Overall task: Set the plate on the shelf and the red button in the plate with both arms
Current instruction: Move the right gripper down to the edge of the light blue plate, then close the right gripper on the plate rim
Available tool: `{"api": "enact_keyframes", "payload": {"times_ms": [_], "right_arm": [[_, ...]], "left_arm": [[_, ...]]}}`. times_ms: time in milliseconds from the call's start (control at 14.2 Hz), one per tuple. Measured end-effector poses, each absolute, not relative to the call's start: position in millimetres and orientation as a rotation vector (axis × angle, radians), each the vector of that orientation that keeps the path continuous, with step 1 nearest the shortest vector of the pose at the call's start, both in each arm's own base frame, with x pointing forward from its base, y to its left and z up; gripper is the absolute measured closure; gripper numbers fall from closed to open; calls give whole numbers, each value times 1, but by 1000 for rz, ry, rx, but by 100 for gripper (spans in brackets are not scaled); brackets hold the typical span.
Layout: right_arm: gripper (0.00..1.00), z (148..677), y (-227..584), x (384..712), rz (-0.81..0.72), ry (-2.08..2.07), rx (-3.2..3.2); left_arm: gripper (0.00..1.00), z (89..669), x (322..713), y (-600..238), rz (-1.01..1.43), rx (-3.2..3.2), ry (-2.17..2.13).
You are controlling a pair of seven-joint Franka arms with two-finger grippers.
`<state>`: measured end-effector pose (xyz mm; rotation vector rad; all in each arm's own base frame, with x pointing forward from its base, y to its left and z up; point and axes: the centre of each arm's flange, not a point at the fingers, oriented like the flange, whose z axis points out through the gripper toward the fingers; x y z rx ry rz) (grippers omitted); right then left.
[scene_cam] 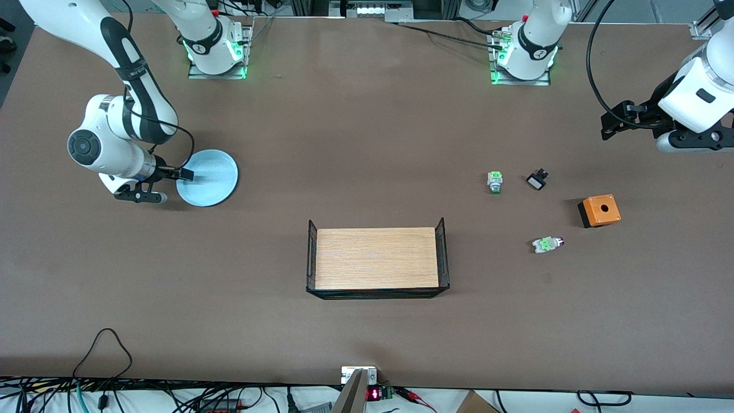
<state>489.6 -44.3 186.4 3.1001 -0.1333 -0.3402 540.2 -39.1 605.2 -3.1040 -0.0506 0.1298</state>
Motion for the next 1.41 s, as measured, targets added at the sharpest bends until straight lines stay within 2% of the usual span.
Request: {"api": "enact_keyframes", "payload": {"times_ms": [282,353,494,847,988,1411], "right_arm": [[3,178,-44,487,-366,-133,3097],[10,175,-44,486,-374,-133,3095],[37,170,-44,485,-385,-133,3094],[85,176,-34,489,-365,-102,3102],[92,182,-29,492,-345,-112,3105],[97,218,-10,505,-370,-126,3104]], "left_arm": [[0,605,540,-39,130,-3104,-51],[0,605,540,-39,130,-3104,-51],[0,605,540,-39,130,-3104,-51],[0,605,540,-39,130,-3104,-51],[0,605,540,-39,130,-3104,-51],[0,605,540,-39,130,-3104,-51]]}}
